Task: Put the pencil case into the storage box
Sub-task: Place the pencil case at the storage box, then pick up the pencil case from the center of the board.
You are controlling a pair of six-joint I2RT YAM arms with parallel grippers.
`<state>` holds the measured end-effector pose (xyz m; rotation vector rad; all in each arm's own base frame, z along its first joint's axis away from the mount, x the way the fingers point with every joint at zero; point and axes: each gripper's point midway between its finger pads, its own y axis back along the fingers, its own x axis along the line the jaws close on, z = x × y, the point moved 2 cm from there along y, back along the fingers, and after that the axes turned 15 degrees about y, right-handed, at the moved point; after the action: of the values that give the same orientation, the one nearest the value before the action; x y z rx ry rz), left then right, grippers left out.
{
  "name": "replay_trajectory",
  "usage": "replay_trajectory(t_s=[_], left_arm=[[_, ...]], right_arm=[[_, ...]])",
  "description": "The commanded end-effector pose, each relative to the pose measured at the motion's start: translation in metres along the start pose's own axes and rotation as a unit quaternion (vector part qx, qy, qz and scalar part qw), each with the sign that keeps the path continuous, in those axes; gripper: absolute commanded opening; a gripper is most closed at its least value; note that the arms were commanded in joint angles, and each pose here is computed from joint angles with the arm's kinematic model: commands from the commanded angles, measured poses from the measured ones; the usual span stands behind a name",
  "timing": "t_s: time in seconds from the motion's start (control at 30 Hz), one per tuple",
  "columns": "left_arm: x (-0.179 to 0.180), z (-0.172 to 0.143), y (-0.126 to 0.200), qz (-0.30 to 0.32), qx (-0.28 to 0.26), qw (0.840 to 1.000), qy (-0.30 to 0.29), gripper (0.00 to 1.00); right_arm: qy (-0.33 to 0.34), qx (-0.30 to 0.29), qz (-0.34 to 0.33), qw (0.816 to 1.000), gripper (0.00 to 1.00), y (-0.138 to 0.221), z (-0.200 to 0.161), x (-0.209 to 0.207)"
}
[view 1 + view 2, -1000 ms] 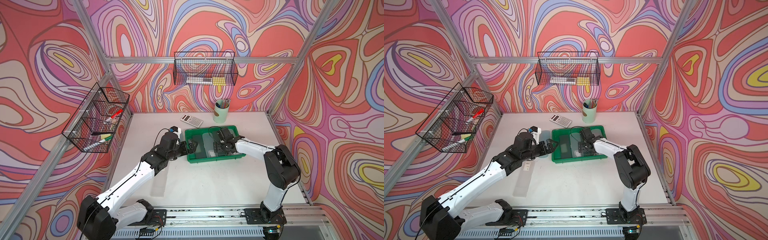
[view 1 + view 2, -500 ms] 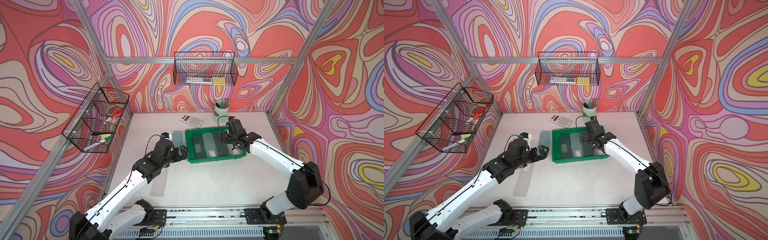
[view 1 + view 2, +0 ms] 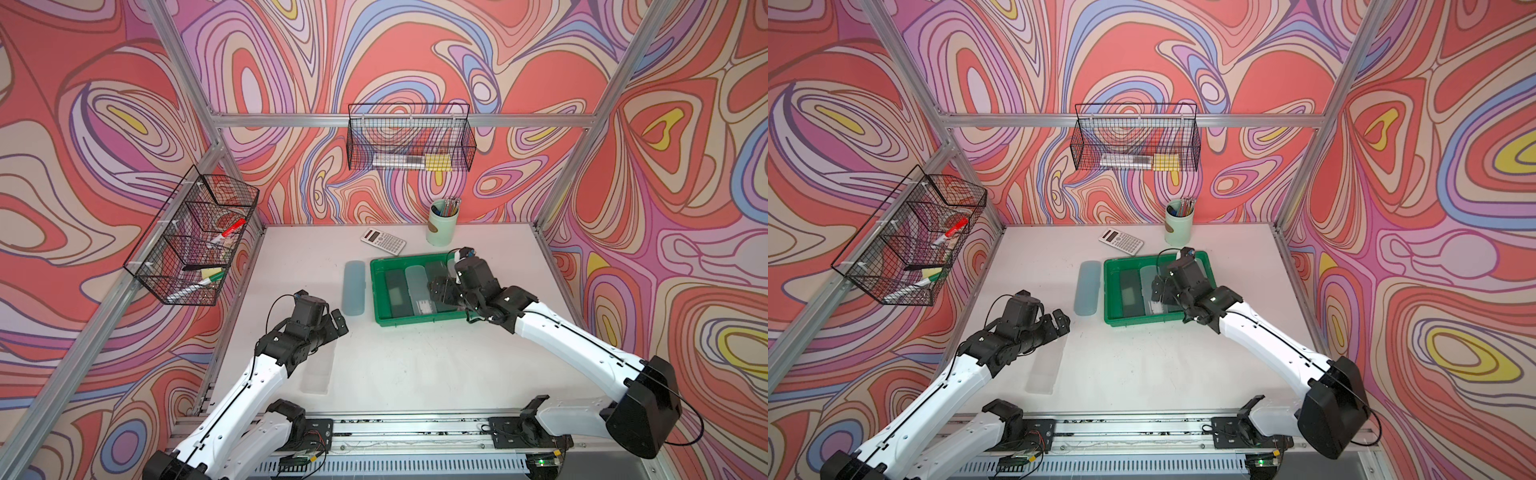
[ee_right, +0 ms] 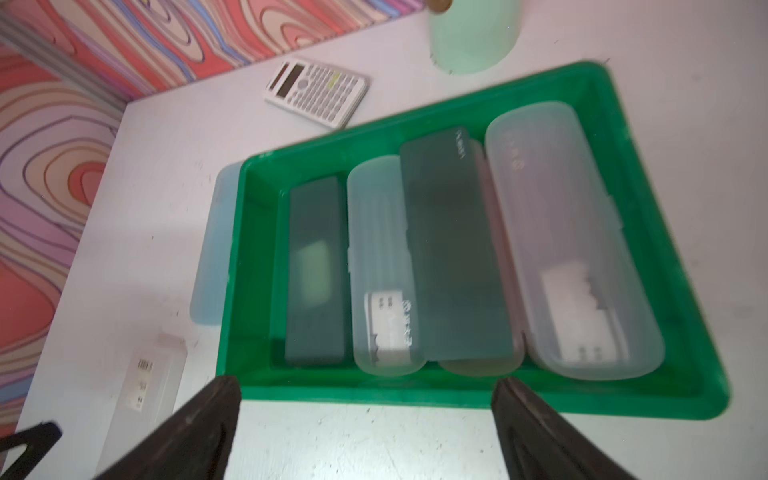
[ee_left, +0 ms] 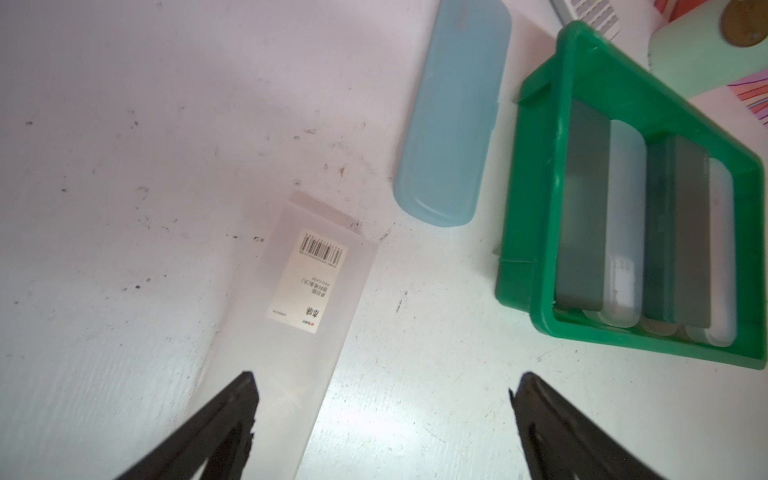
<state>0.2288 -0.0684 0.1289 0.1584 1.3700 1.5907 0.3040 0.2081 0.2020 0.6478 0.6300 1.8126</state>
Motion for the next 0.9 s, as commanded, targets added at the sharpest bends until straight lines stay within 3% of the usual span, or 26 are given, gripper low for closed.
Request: replay_trajectory(t_s=[0.0,0.43,0.67,0.87], left_arm=[[0.024,-0.015,-0.012,0.025,0.023,0.999,0.034,0.99],[0.079,-0.030,-0.033,0.079,0.024,0.993,0.089,0.99],[0.072,-0.045,-0.045,0.043,0.071,0.990,0.117,0.99],[0.049,-0.046,-0.039,0.006,0.090,0.991,0.101,0.99]], right_arm=[[-0.011,-0.010,-0.004,1.000,0.98,-0.004,-0.009,0.020],[-0.008,0.005,-0.001,1.000,0.98,-0.014,-0.033,0.031],[0.003,0.007,-0.019,1.000,0.98,-0.011,-0.040,0.022],[0.004,0.014,-0.008,1.000,0.98,-0.017,-0.045,0.026]])
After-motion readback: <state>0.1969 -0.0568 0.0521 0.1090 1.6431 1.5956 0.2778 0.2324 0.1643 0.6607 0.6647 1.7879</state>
